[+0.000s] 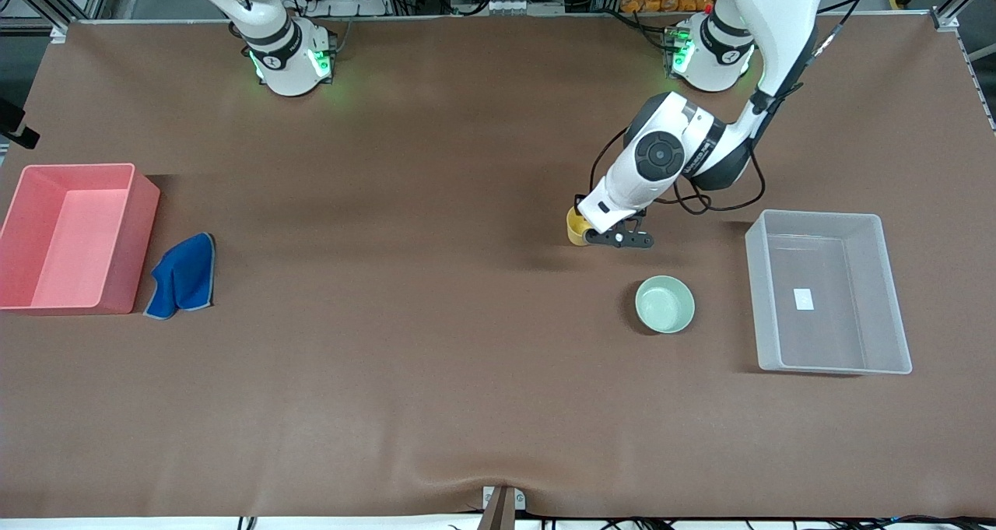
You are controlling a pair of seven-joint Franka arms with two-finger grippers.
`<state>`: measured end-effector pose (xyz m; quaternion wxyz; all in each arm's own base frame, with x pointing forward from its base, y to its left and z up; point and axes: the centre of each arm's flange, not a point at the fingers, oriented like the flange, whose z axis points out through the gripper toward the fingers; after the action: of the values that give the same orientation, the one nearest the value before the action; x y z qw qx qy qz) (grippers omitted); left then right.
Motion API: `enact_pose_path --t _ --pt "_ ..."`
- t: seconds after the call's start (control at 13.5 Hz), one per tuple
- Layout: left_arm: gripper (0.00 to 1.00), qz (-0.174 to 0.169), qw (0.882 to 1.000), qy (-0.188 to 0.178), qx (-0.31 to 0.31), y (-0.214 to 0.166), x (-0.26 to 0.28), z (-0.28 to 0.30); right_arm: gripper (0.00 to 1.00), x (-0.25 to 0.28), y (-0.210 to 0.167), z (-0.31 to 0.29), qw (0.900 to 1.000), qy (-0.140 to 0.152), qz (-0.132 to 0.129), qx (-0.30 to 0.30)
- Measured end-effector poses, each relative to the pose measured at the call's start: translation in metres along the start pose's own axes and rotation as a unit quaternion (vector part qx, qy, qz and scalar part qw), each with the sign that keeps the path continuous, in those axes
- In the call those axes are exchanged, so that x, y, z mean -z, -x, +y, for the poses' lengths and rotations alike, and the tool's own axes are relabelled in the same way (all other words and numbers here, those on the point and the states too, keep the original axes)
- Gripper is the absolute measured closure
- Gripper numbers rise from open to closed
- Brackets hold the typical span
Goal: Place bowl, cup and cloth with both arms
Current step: 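Lower the left gripper and grasp the yellow cup, then carry the cup into the clear bin while the right gripper reaches the cloth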
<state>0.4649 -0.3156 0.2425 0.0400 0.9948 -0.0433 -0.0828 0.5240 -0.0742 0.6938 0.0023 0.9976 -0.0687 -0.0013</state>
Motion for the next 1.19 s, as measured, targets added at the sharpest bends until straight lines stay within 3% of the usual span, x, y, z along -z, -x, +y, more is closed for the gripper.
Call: enact_pose_path --t 0.15,0.37,0.52,0.74,0.97,1.19 --pt "0.60 -0.001 1.000 0.004 0.001 -0.002 -0.008 0.000 0.00 0.000 0.000 0.000 1.000 0.000 0.000 0.000" --pt "0.95 0.005 1.000 0.010 0.003 -0.006 -0.008 0.000 0.00 0.000 0.000 0.000 1.000 0.000 0.000 0.000" --pt "0.97 0.021 1.000 0.012 0.012 -0.019 0.015 -0.009 0.00 0.000 0.000 -0.001 1.000 0.000 0.000 0.001" --pt "0.97 0.026 1.000 -0.004 0.009 -0.045 0.091 -0.058 0.00 0.000 0.000 -0.001 1.000 -0.001 0.000 0.001" --pt "0.97 0.017 0.999 -0.021 -0.031 -0.058 0.174 -0.153 0.00 -0.011 -0.007 -0.005 1.000 -0.001 -0.010 0.004" --pt "0.97 0.014 0.996 -0.011 -0.083 -0.063 0.199 -0.288 0.00 -0.045 -0.031 -0.008 0.999 0.001 -0.032 0.006"
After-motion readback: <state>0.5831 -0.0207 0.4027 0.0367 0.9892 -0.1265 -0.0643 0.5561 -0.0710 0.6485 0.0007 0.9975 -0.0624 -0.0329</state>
